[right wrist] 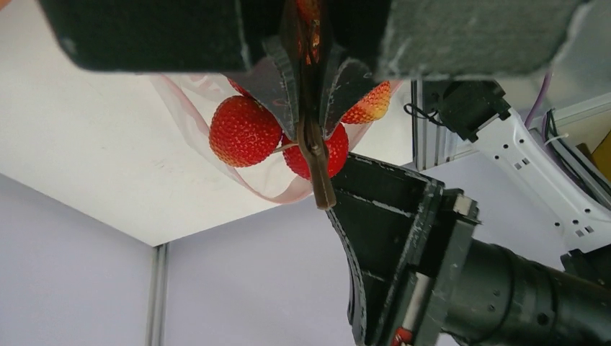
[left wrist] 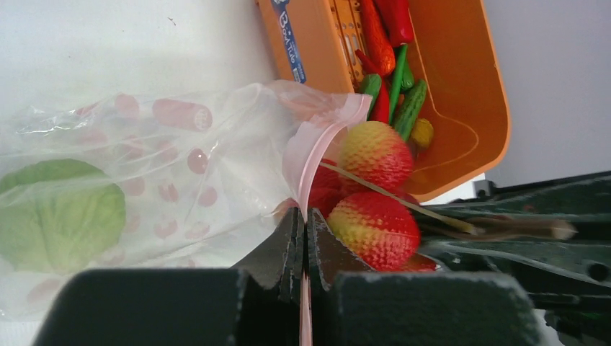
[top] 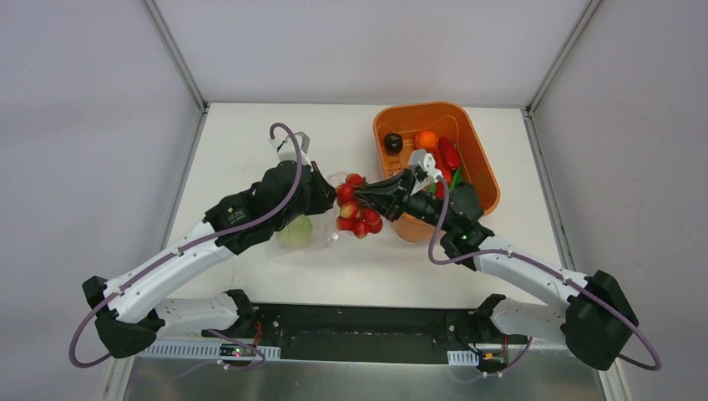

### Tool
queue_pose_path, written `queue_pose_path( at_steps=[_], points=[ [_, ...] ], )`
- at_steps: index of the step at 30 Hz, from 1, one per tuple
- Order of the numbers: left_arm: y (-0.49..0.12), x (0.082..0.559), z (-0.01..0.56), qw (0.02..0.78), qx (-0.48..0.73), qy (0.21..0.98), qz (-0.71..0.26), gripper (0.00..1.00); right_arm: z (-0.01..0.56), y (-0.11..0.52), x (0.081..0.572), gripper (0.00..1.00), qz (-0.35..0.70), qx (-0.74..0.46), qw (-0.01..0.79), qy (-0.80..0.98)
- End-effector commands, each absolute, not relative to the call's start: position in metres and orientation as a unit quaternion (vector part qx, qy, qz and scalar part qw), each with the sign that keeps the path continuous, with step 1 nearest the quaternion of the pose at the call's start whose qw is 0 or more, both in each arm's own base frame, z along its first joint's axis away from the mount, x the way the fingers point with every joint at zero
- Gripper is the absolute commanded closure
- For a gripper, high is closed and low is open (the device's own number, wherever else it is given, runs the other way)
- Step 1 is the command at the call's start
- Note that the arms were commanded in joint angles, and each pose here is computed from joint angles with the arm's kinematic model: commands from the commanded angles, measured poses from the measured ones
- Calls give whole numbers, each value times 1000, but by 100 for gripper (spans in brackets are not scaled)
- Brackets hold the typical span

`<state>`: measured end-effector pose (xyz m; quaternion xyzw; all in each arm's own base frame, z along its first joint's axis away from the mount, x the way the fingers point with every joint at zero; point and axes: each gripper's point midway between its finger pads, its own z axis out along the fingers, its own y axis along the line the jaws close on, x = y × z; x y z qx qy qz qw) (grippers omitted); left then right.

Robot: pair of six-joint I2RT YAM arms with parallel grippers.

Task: Place the food in the zip-top bag and seal the zipper
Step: Place the fake fruit in the zipper food storage bag.

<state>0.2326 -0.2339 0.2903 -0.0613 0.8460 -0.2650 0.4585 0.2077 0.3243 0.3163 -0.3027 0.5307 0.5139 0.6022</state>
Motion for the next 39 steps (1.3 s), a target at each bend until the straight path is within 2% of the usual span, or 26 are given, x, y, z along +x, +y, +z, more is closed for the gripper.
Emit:
queue_pose_path(
  at_steps=[1,14,19,28,34,39],
  points=[
    [-239,232,311,468,-61,827,-305,100,334,336,200,100,539,-329,602,489],
    [-220,228,312,484,-72,822,-291,100,292,335,230,100,433,-368,588,575],
    [-223,230,310,481,-69,826,-286,100,293,345,205,100,469,-425,538,557],
    [-230,228,309,470,-51,832,-290,100,295,348,191,100,483,-462,521,531],
    [-236,220,309,457,-25,835,-306,100,286,344,267,100,392,-329,565,647],
    [-235,218,310,456,-26,834,-310,100,305,338,299,100,394,-191,571,694]
  ],
)
